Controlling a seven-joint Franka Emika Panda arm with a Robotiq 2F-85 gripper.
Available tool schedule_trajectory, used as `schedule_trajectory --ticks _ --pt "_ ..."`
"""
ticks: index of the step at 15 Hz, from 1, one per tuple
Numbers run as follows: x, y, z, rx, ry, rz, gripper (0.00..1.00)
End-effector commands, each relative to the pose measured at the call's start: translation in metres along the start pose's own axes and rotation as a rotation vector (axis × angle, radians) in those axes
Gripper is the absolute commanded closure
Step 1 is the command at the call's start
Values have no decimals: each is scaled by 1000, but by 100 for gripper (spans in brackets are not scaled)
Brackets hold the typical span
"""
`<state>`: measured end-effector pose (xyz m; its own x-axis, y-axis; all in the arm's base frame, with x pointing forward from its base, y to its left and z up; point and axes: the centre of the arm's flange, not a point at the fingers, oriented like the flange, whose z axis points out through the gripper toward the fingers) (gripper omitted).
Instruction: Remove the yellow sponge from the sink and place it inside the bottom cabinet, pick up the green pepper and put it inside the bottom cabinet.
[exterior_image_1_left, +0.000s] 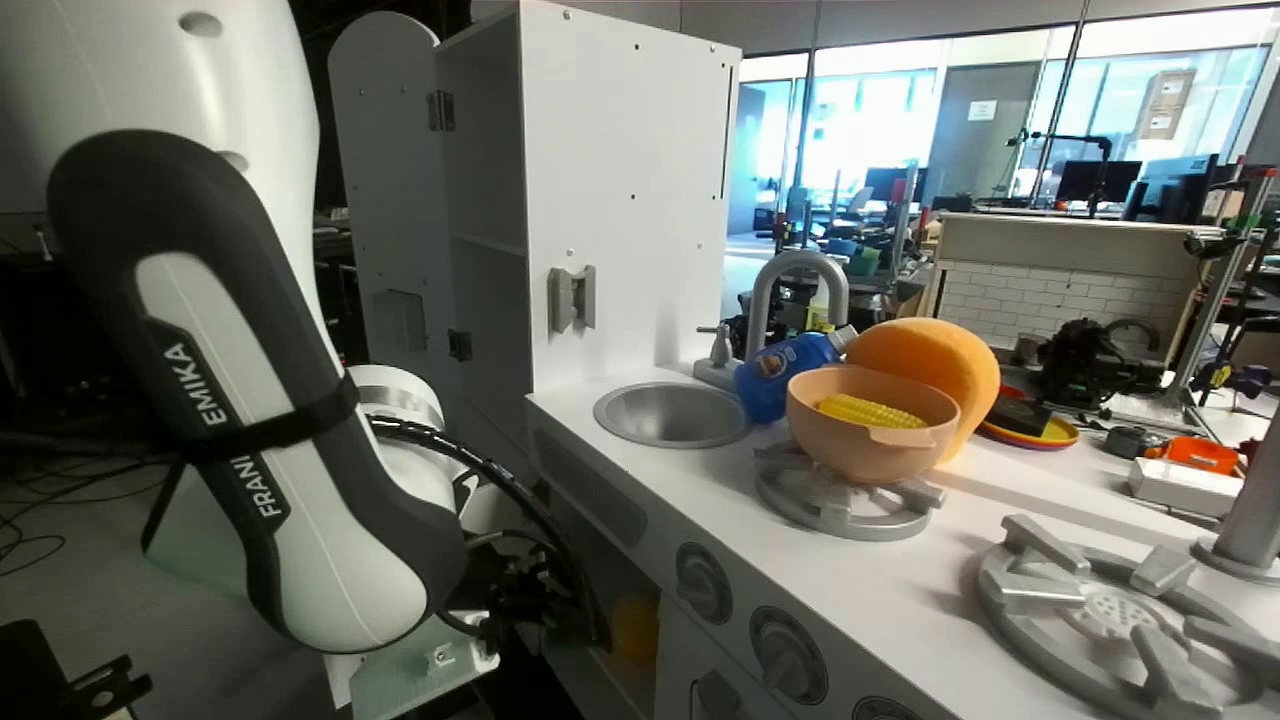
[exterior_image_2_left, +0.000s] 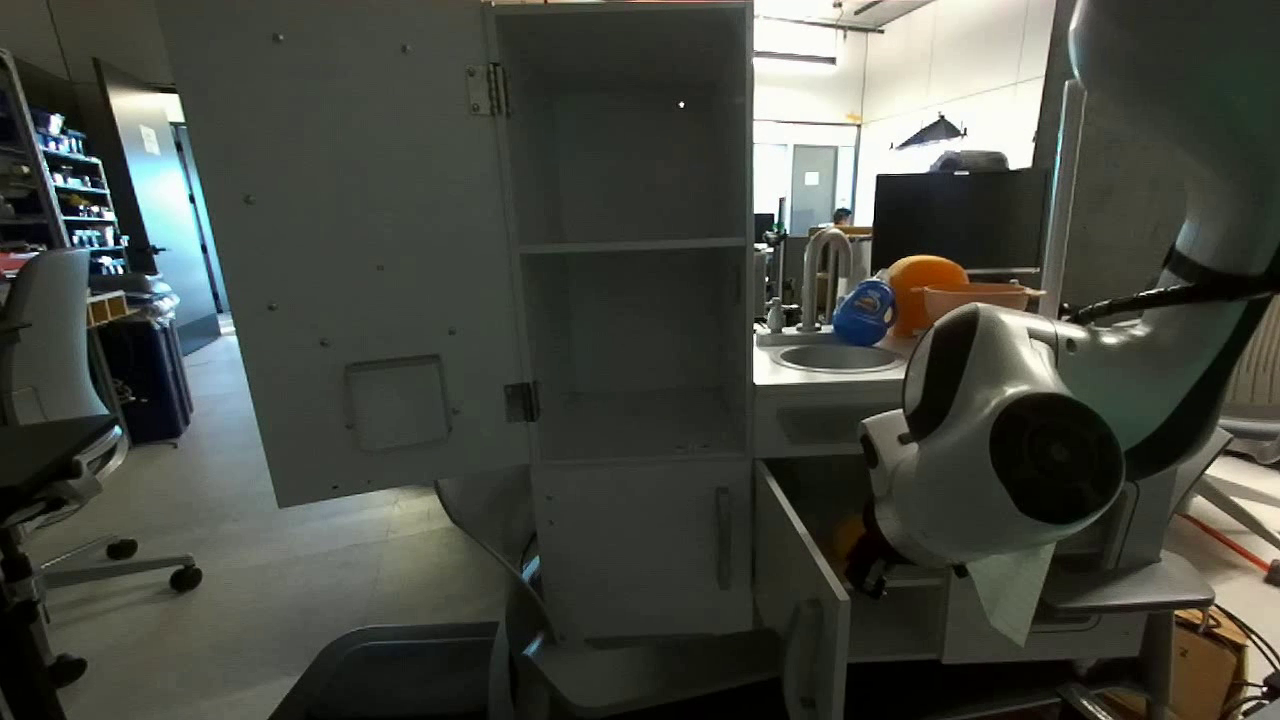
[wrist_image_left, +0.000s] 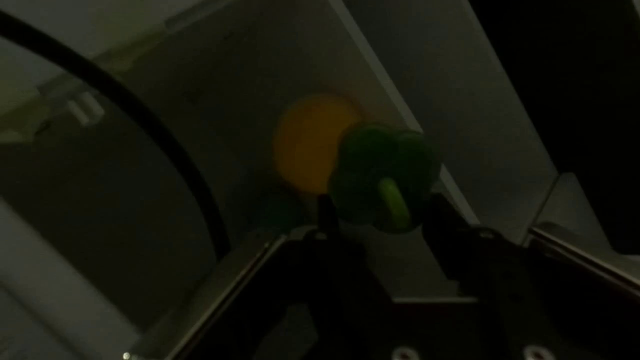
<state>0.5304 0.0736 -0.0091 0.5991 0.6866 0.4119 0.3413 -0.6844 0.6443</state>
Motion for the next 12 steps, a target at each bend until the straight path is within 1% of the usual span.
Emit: schedule_trajectory --ticks 1,5,12 --pt "8 5 10 -26 41 6 78" --pt "26 5 22 -54 72 14 78" --pt "31 -12 56 -88 96 -15 78"
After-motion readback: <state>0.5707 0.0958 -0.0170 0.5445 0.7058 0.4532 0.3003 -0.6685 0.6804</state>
